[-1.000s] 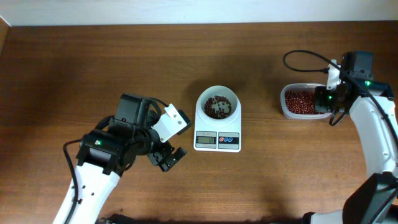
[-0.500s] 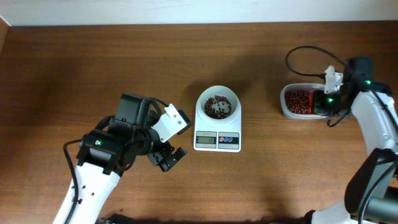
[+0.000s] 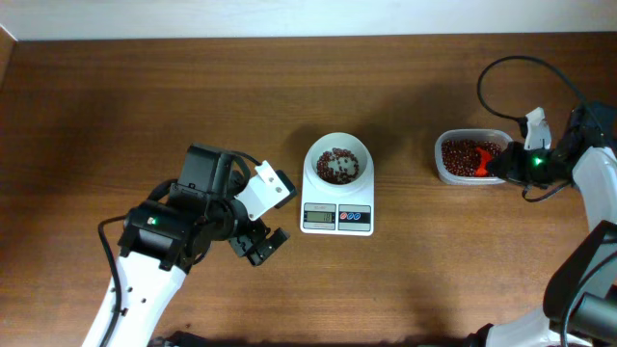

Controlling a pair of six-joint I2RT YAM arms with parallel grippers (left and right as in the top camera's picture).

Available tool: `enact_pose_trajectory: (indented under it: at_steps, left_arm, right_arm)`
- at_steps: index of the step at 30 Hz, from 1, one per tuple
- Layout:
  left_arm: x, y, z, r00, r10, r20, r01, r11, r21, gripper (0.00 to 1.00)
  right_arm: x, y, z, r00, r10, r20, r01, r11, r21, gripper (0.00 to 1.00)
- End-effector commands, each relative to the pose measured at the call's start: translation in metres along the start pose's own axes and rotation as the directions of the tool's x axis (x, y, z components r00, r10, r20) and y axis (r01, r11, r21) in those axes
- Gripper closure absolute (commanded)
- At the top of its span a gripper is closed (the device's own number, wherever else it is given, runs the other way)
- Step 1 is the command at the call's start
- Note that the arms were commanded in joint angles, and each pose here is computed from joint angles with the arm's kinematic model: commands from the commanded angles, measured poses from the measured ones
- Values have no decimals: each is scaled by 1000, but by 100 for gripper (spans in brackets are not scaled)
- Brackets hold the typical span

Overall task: Scoop and weigh 50g on scale
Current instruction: 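Drag the scoop through the beans to refill it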

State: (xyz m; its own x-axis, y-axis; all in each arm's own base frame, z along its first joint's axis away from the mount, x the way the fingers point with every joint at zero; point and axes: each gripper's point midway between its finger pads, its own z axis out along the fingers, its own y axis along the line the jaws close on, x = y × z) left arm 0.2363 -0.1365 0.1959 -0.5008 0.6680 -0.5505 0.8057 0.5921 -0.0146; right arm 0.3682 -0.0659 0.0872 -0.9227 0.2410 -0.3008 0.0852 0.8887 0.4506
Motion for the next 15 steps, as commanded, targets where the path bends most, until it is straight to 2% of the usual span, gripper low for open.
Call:
enact_pose_trajectory:
  at_steps: [1,6,12,15]
  left_arm:
    - [-6,0,-6,999,22,28,-22,1000,-3,1]
    - [-6,0,-6,999,22,28,-22,1000,-3,1]
    - [-6,0,-6,999,22,28,-22,1000,-3,1]
    - [-6,0,-6,999,22,28,-22,1000,-3,1]
  right_arm:
    - [8,3,19,999,22,-42,-25,996,-88,96]
    - [17,2,41,994,49,-96,-63,986,-157,96]
    - [20,-15,26,987,137,-84,-150,972,-180,96]
    - [15,-20,14,981,188,-49,-194,950,-245,96]
